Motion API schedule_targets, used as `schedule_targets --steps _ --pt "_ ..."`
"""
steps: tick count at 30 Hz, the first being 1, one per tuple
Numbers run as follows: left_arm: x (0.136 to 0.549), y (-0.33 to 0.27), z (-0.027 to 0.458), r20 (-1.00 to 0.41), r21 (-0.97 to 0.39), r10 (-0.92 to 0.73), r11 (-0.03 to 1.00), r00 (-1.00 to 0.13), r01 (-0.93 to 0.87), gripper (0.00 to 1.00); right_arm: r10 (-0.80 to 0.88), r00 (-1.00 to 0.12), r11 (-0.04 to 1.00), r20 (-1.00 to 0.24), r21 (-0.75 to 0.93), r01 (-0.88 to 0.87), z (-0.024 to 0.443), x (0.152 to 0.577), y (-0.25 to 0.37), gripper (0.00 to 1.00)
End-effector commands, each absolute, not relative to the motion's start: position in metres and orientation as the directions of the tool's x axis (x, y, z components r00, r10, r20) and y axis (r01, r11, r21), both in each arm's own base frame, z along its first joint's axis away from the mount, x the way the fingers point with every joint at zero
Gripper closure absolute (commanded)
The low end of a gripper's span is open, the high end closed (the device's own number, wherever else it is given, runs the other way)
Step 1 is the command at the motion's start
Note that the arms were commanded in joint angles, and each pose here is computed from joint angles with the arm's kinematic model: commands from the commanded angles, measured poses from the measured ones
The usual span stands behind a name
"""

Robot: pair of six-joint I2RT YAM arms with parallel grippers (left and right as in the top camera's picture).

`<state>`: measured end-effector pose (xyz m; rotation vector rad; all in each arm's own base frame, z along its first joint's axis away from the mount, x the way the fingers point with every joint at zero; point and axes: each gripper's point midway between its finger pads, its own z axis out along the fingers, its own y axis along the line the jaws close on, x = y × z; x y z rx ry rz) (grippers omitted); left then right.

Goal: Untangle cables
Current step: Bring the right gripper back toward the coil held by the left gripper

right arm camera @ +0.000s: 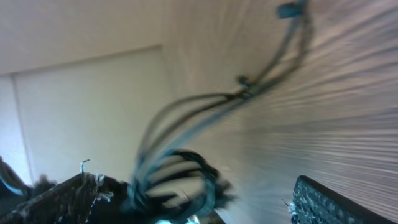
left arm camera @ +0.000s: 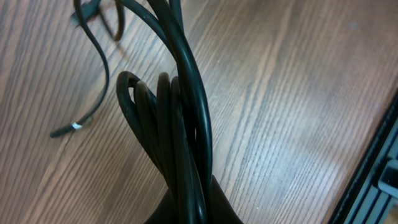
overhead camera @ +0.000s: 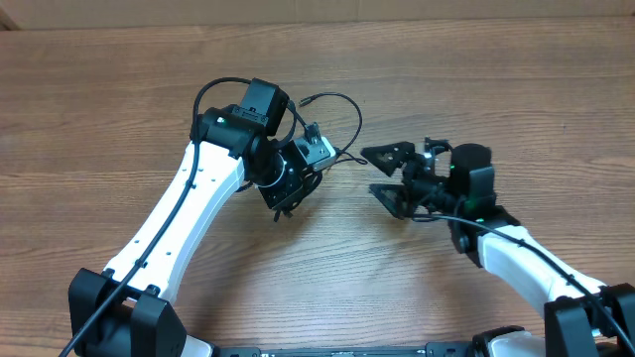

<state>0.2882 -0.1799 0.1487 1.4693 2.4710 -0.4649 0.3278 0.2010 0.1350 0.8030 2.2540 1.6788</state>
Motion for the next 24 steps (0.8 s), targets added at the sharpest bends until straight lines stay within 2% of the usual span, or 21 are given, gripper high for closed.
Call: schedule_targets --steps 1,4,9,12,14,16,19,23,24 --pt "0.285 -0.188 0.155 -0.406 -0.157 0.834 0.340 -0.374 0.927 0.96 0.671 -0.693 0.075 0.262 0.907 0.415 0.140 0.348 0.203 0.00" --pt "0.282 -0.187 0.154 -0.403 -0.148 0.853 0.296 -0.331 0.944 0.96 0.681 -0.654 0.030 0.330 0.879 0.475 0.136 0.346 0.210 0.02" --pt "0.283 -0.186 0.154 -0.408 -0.117 0.873 0.241 -0.268 0.963 0.96 0.658 -0.674 0.063 0.335 0.868 0.492 0.125 0.336 0.229 0.06" --pt "0.285 -0.183 0.153 -0.396 -0.096 0.881 0.242 -0.260 0.966 0.96 0.651 -0.685 0.071 0.327 0.873 0.483 0.123 0.335 0.236 0.10" --pt "0.287 -0.183 0.152 -0.395 -0.087 0.883 0.239 -0.254 0.967 0.96 0.635 -0.715 0.070 0.292 0.900 0.430 0.132 0.337 0.243 0.11" --pt "0.288 -0.184 0.153 -0.404 -0.083 0.880 0.238 -0.251 0.968 0.96 0.615 -0.767 0.103 0.183 0.946 0.308 0.145 0.340 0.247 0.11" --pt "0.291 -0.187 0.155 -0.420 -0.074 0.874 0.235 -0.244 0.969 0.96 0.597 -0.799 0.160 0.064 0.967 0.198 0.151 0.341 0.249 0.25" --pt "0.294 -0.193 0.158 -0.454 -0.072 0.860 0.226 -0.234 0.971 0.96 0.612 -0.789 0.211 0.054 0.950 0.230 0.135 0.340 0.244 0.44" --pt "0.294 -0.197 0.160 -0.471 -0.077 0.851 0.220 -0.230 0.972 0.96 0.608 -0.793 0.239 0.033 0.945 0.223 0.131 0.339 0.243 0.51"
